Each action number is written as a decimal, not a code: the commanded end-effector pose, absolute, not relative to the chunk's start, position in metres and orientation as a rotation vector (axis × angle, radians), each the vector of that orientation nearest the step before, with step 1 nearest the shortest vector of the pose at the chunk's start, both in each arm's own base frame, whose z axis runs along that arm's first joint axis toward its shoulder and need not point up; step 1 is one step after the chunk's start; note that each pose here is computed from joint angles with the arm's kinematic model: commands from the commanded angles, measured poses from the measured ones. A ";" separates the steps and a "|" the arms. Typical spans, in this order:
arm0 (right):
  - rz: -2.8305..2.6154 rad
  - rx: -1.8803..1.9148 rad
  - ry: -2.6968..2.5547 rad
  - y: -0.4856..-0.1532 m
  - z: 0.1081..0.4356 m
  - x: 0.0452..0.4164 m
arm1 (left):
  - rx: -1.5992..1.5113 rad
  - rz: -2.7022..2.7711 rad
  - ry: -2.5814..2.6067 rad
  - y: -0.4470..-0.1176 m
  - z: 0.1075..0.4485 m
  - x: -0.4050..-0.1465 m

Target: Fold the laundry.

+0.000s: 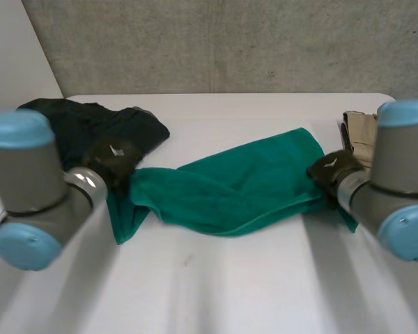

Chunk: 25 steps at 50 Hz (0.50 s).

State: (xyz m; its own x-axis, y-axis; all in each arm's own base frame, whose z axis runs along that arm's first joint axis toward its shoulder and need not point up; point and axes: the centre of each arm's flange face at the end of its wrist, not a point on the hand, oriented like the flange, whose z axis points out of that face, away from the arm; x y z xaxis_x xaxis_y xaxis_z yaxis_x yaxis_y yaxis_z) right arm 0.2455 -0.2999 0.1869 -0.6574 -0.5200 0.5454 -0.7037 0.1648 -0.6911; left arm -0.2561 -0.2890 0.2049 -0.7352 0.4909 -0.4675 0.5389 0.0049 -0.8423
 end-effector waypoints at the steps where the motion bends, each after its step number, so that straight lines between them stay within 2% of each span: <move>1: 1.568 1.133 -2.103 -0.299 0.268 0.215 | 0.839 -2.223 2.234 -0.256 0.320 -0.227; 5: 1.654 1.080 -2.063 -0.295 0.302 0.207 | 0.810 -2.226 2.303 -0.252 0.342 -0.215; 10: 1.672 1.090 -2.063 -0.289 0.316 0.202 | 0.756 -2.102 2.421 -0.268 0.336 -0.201; 15: 1.553 1.179 -2.176 -0.293 0.291 0.202 | 0.754 -1.910 2.592 -0.289 0.300 -0.203; 20: 1.455 1.266 -2.241 -0.303 0.257 0.213 | 0.811 -1.698 2.751 -0.310 0.244 -0.221; 25: 1.522 1.230 -2.159 -0.335 0.239 0.223 | 0.796 -1.795 2.668 -0.346 0.228 -0.239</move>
State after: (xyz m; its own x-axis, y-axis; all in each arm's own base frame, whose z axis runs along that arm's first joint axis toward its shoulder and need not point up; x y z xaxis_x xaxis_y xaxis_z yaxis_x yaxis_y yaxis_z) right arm 0.2106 -0.3041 0.2638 -0.6274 -0.5335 0.5673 -0.7285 0.1447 -0.6696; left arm -0.2180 -0.3110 0.2558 -0.8700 0.4829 -0.0997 0.2902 0.3379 -0.8953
